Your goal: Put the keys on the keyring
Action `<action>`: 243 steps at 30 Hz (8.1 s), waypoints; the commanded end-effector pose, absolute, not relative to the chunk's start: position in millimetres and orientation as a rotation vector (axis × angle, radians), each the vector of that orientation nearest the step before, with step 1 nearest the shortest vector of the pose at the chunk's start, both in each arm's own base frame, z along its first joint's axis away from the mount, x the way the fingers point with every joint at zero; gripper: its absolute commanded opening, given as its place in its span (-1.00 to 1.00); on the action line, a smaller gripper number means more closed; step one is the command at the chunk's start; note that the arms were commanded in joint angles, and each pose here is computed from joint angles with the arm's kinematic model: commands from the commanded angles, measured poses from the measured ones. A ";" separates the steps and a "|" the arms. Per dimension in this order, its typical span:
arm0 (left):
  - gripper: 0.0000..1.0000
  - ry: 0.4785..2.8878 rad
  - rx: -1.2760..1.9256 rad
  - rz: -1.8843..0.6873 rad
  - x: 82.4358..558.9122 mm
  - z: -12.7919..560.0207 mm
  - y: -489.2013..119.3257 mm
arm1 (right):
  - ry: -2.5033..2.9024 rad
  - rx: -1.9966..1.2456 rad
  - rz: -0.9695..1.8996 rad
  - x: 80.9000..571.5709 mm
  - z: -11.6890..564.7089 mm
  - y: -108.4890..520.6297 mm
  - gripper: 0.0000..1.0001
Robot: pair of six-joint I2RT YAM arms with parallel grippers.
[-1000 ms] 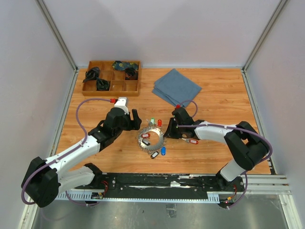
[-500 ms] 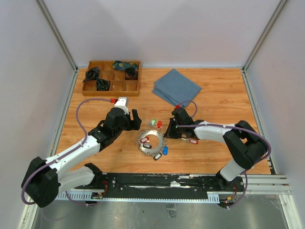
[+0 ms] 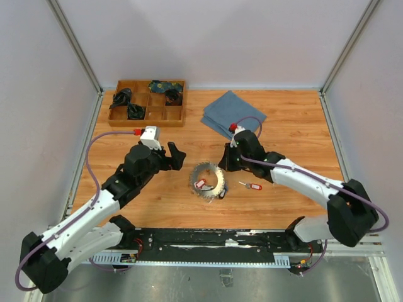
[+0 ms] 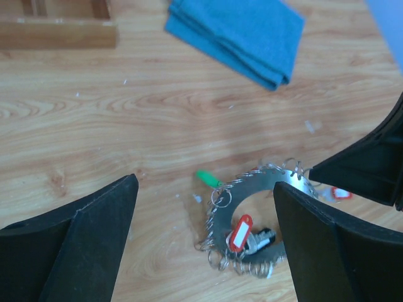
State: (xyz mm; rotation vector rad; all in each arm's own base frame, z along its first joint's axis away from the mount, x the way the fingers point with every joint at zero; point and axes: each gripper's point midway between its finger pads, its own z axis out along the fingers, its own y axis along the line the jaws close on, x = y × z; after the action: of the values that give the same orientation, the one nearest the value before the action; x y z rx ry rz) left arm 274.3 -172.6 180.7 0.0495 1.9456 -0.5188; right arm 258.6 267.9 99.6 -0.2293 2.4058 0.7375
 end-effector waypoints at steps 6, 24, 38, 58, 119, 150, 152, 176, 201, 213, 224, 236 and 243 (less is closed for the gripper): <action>0.99 1.754 0.048 -0.662 256.4 263.4 -171.3 | 1.985 -0.850 0.509 234.5 234.7 289.9 -0.99; 0.67 1.615 0.372 -0.843 209.3 315.6 -195.7 | 1.756 -0.945 0.491 183.6 290.7 254.3 -0.99; 0.50 1.456 0.594 -0.905 203.0 337.1 -223.2 | 1.653 -1.037 0.565 179.4 313.8 260.1 -0.99; -0.02 1.128 0.775 -1.081 188.3 354.7 -274.5 | 1.280 -1.000 1.063 176.5 375.4 277.4 -0.99; -0.26 1.001 0.788 -1.280 164.8 378.9 -316.1 | 1.137 -0.904 1.227 159.0 404.8 282.9 -0.99; -0.99 1.065 0.940 -1.210 150.5 355.7 -309.7 | 1.206 -1.040 0.841 154.9 366.1 237.7 -0.25; -0.99 1.042 0.973 -1.229 143.3 354.8 -309.5 | 1.192 -1.043 0.834 153.9 362.0 236.8 -0.25; -0.99 0.978 1.101 -1.326 120.2 353.8 -314.4 | 0.827 -1.376 0.792 118.2 328.4 261.3 -0.38; -0.99 0.971 1.127 -1.344 115.3 352.9 -314.3 | 0.781 -1.401 0.796 112.3 331.1 275.4 -0.73; -0.99 0.963 1.128 -1.345 113.8 355.3 -313.4 | 0.840 -1.383 0.763 120.7 329.6 275.8 -0.99; -0.60 0.917 1.155 -1.354 96.6 364.8 -300.8 | 0.988 -1.296 0.612 145.5 340.9 255.9 -0.99; -0.08 0.991 1.043 -1.261 117.4 368.3 -297.0 | 0.928 -1.243 0.674 134.8 362.7 256.0 -0.99; -0.23 1.005 1.023 -1.254 126.8 369.4 -303.0 | 0.875 -1.159 0.800 123.2 379.4 261.6 -1.00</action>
State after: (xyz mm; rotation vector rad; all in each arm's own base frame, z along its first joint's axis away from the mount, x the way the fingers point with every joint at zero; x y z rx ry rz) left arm 121.1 -301.7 352.0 1.0524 1.0385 -1.2799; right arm 137.4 258.9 335.1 -1.2667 1.0141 0.7063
